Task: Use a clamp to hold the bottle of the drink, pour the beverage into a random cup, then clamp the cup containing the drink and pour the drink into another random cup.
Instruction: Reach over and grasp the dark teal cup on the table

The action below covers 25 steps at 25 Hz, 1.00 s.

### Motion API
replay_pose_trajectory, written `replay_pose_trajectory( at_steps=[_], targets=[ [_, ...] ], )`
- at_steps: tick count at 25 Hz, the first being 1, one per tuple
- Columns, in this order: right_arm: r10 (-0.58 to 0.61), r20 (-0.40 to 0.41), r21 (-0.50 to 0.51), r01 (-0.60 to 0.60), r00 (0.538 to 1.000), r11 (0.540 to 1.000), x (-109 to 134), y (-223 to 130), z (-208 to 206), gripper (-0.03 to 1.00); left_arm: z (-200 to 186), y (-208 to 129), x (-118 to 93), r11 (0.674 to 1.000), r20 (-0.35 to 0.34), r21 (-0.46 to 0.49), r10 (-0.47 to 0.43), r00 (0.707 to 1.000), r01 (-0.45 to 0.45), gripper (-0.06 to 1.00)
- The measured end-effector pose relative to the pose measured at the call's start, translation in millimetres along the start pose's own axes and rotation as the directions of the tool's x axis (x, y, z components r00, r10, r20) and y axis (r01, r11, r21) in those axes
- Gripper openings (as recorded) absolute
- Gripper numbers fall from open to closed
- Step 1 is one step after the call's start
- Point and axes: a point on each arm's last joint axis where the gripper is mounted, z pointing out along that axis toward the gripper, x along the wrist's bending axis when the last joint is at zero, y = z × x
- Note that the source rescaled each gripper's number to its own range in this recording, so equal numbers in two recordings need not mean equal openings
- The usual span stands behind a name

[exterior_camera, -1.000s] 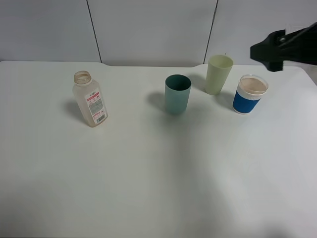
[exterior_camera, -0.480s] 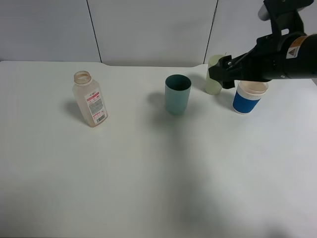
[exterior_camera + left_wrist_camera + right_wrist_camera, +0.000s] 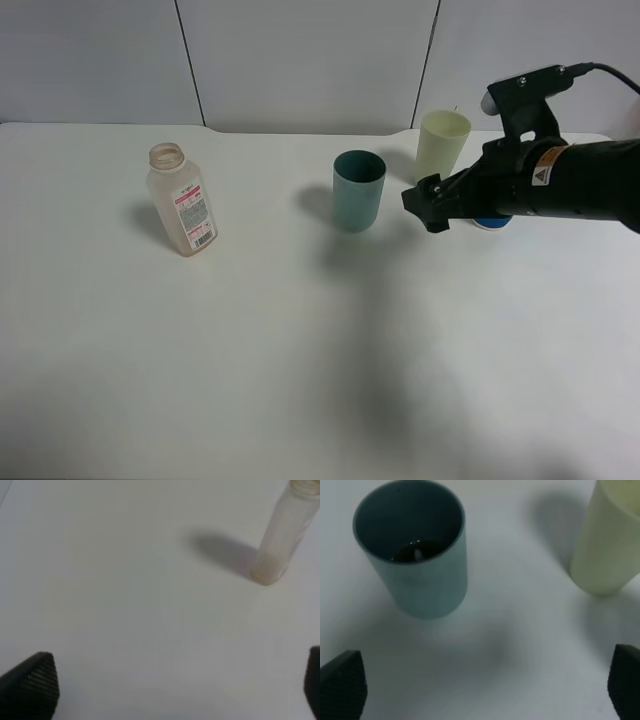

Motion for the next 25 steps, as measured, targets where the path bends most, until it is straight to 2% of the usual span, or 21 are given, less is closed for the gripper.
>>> replay_pose_trajectory(
  at_steps=[13,20,25],
  targets=[
    [-0.014,-0.035,0.02,0.015,0.999,1.0,5,-38,48,0.88,0,0,0,1.0,0.0,0.0,0.0,1.0,0.0,1.0],
    [-0.014,-0.049,-0.059,0.011,0.999,0.998,8,-51,71,0.88,0,0,0,1.0,0.0,0.0,0.0,1.0,0.0,1.0],
    [-0.054,-0.05,-0.134,0.047,0.997,0.99,9,-58,83,0.88,0,0,0,1.0,0.0,0.0,0.0,1.0,0.0,1.0]
  ],
)
